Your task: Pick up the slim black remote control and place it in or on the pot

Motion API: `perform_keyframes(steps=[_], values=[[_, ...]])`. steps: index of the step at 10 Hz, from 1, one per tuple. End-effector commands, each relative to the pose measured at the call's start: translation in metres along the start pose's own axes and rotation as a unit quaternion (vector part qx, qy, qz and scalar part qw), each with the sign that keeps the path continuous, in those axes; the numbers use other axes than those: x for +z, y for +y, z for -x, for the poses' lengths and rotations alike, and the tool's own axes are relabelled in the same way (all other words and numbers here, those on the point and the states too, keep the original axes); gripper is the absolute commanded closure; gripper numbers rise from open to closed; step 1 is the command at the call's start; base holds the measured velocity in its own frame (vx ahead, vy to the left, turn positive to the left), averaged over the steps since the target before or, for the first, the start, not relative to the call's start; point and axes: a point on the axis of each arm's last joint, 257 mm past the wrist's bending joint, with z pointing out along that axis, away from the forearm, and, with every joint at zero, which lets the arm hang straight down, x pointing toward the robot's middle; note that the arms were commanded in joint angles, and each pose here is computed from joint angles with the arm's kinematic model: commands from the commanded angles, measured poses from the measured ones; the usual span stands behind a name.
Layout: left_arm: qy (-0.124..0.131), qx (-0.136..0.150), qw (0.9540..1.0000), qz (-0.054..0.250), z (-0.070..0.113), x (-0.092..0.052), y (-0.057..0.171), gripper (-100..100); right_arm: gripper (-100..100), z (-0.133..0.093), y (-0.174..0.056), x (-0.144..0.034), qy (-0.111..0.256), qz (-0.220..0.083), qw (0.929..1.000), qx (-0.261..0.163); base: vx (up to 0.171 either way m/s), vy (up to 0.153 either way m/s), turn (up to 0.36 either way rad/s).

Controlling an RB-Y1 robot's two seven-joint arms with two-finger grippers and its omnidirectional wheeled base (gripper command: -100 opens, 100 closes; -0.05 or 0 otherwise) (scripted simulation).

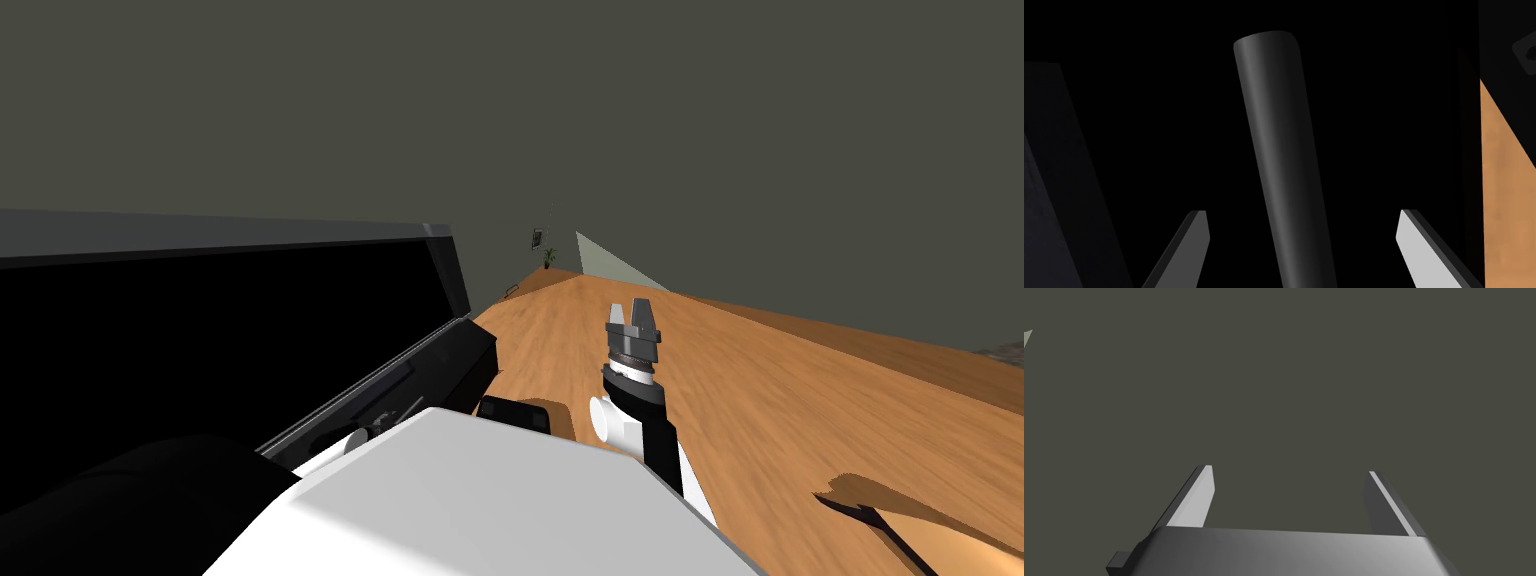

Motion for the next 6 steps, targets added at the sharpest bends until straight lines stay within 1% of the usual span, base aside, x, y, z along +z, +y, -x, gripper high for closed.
perform_keyframes(steps=[1,2,4,5,6], values=[[-0.023,-0.022,0.9991,0.029,0.025,-0.002,0.012,-100,0,0.000,0.000,0.000,0.000,0.000,1.0000,0.000,0.115,0.003,-0.102],[-0.024,-0.022,0.9989,0.033,0.026,-0.003,0.015,-100,0,0.000,0.000,0.000,0.000,0.000,1.0000,0.000,0.082,0.014,-0.027],[-0.051,-0.047,0.9955,0.066,0.054,-0.007,0.030,-100,0,0.000,0.000,0.000,0.000,0.000,1.0000,0.000,0.091,0.024,-0.070],[-0.051,-0.047,0.9954,0.067,0.054,-0.007,0.031,-100,0,0.000,0.000,0.000,0.000,0.000,1.0000,0.000,0.066,0.018,-0.024],[-0.062,-0.057,0.9932,0.081,0.066,-0.010,0.038,-100,0,0.000,0.000,0.000,0.000,0.000,1.0000,0.000,0.054,0.001,-0.040]])
